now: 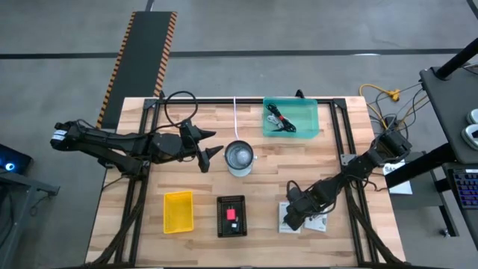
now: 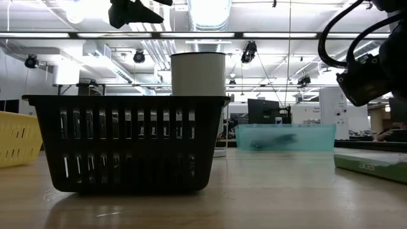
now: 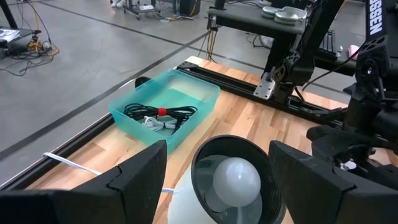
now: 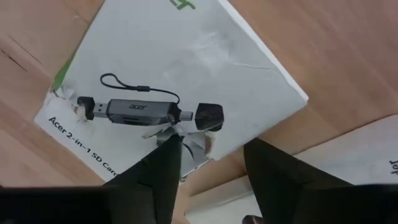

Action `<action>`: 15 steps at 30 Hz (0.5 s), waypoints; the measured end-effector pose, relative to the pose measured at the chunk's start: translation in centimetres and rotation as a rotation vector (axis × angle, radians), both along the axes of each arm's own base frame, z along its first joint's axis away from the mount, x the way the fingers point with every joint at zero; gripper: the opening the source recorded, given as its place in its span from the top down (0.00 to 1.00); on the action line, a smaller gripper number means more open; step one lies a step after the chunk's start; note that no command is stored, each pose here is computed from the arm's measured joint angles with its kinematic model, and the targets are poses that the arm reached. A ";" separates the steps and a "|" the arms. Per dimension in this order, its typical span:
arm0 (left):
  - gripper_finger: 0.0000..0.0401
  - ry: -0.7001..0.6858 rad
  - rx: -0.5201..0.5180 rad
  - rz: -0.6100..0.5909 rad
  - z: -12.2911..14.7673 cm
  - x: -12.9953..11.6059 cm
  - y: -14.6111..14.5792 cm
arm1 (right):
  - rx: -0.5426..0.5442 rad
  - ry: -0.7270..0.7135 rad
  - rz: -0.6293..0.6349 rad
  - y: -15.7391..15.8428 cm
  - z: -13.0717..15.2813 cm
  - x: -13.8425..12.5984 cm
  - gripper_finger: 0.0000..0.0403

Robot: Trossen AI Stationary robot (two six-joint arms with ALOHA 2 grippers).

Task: Pick and place items into bin
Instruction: Put the left card reader box into the yellow bin

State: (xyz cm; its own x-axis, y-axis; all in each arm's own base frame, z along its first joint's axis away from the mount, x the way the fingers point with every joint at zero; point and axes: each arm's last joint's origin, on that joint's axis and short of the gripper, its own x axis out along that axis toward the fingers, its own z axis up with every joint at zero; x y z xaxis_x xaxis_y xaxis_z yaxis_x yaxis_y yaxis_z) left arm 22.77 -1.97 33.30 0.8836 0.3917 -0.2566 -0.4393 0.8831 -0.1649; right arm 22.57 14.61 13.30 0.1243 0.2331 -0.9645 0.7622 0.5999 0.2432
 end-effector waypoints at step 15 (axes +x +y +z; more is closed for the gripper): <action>0.34 -0.001 -0.001 0.001 0.0 0.0 0.0 | 0.002 0.011 0.031 -0.1 -0.2 -0.1 0.96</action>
State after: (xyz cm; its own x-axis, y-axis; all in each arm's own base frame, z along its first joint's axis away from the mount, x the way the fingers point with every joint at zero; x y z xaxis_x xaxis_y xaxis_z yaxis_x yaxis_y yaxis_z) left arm 22.77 -1.97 33.28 0.8836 0.3920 -0.2562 -0.4398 0.8826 -0.1662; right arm 22.44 14.52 13.14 0.1069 0.2383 -0.9653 0.7461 0.6225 0.2363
